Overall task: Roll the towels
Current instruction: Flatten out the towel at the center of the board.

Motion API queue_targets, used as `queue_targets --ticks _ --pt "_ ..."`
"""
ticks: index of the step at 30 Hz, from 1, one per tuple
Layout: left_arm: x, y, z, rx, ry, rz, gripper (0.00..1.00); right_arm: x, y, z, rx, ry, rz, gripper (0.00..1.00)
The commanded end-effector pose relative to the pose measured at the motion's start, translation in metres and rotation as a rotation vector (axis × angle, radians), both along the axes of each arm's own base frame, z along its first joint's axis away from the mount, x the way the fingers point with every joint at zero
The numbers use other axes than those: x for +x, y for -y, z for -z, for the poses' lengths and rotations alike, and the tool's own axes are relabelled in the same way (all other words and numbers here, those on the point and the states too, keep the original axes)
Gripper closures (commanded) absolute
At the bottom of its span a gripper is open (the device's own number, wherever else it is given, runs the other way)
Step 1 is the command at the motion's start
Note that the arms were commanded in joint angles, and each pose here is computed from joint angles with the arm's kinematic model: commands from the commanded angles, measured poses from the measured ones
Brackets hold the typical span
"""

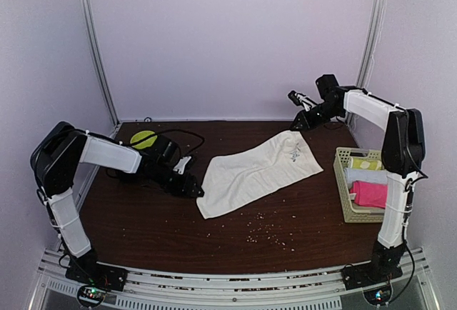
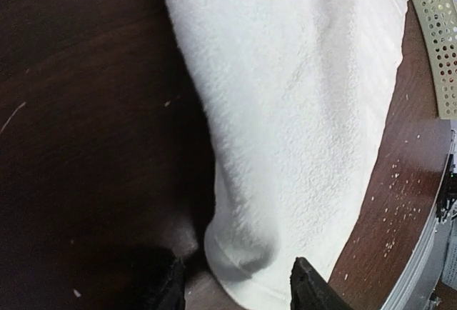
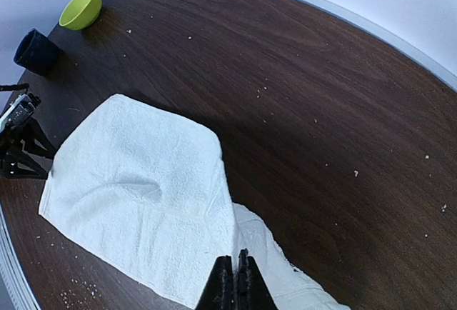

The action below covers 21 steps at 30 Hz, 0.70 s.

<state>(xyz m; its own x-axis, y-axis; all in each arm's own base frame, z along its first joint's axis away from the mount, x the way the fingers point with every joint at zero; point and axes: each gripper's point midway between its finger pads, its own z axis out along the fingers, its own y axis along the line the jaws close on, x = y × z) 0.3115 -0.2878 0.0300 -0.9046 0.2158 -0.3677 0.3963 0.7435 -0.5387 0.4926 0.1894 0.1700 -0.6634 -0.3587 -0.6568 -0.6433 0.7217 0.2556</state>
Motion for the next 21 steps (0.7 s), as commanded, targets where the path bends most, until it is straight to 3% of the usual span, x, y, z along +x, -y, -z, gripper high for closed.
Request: queue_targets --ticks 1,4,7,10,13,17,21 --pt "0.027 0.021 -0.006 -0.014 0.058 0.000 0.52 -0.001 -0.004 0.000 0.031 -0.022 -0.018 1.00" --pt "0.044 0.029 -0.012 -0.005 0.104 0.002 0.74 -0.005 -0.008 0.006 0.047 -0.045 -0.030 1.00" --pt "0.063 0.027 -0.049 0.031 0.221 -0.006 1.00 -0.014 -0.013 0.002 0.064 -0.066 -0.056 1.00" --pt "0.059 0.031 -0.122 0.088 0.446 0.062 1.00 -0.021 -0.013 -0.025 0.086 -0.012 -0.058 1.00" --pt "0.014 0.050 -0.174 0.086 0.570 0.243 1.00 -0.032 -0.008 -0.059 0.109 0.108 -0.033 1.00" --pt "-0.066 0.055 -0.152 0.073 0.440 0.452 1.00 -0.059 0.005 -0.052 0.039 0.132 -0.052 1.00" --pt "-0.122 0.028 -0.086 0.147 0.220 0.535 0.68 -0.092 0.016 0.012 -0.048 -0.006 -0.098 1.00"
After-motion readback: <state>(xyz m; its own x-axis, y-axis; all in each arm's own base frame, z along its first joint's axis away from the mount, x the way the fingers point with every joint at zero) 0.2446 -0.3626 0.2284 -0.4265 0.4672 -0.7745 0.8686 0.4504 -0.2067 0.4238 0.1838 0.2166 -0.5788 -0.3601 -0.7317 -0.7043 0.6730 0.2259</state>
